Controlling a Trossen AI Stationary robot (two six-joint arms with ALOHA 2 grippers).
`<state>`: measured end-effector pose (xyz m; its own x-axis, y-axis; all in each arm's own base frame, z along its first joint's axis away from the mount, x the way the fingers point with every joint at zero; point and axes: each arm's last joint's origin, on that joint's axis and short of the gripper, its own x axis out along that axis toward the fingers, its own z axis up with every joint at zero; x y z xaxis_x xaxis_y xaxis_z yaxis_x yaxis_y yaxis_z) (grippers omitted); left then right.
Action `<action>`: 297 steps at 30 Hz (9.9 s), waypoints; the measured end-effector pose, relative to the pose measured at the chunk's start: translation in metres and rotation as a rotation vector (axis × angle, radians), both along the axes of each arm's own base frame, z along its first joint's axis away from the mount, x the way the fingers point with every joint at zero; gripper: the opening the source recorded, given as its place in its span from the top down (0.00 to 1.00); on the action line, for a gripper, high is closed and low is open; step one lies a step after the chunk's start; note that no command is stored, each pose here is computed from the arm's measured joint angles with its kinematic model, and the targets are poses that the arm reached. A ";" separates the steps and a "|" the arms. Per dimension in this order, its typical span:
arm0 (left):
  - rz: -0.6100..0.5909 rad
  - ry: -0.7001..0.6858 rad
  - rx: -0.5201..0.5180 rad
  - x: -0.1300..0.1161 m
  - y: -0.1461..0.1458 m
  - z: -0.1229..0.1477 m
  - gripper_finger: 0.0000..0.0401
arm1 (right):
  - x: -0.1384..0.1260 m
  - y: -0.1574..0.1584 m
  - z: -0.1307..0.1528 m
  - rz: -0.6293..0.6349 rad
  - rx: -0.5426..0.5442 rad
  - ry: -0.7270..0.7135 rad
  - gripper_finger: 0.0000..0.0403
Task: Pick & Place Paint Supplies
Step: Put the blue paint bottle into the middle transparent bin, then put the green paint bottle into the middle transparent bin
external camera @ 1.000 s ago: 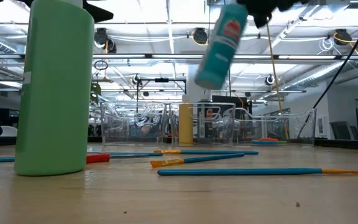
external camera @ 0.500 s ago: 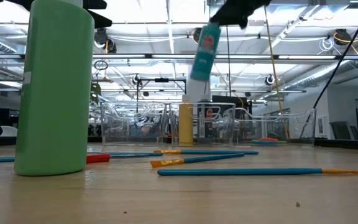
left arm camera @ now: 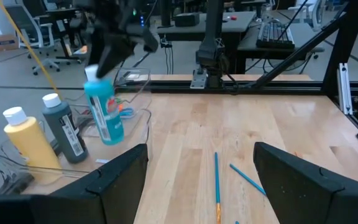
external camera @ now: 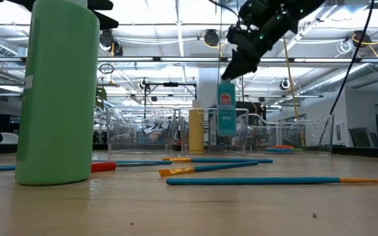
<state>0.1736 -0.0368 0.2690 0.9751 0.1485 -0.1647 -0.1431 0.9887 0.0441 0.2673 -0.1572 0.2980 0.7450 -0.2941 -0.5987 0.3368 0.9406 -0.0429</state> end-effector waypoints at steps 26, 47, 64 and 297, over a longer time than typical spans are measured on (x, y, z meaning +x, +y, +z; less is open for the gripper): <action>-0.014 -0.047 0.104 0.001 0.000 0.006 0.27 | 0.040 0.009 -0.033 0.151 -0.013 -0.092 0.75; -0.013 -0.042 0.085 0.001 0.000 0.005 0.27 | 0.005 0.014 -0.029 0.009 0.005 0.077 0.75; -0.013 -0.043 0.079 0.001 0.000 0.005 0.27 | 0.003 0.015 -0.049 -0.001 0.013 0.070 0.58; -0.665 0.332 0.054 0.126 -0.151 0.032 0.69 | -0.079 0.172 -0.055 0.690 0.033 -0.501 0.58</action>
<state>0.2998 -0.1882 0.3007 0.7623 -0.4393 -0.4752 0.5139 0.8573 0.0319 0.1880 0.0146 0.2434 0.9300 0.3351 -0.1508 -0.3404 0.9402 -0.0104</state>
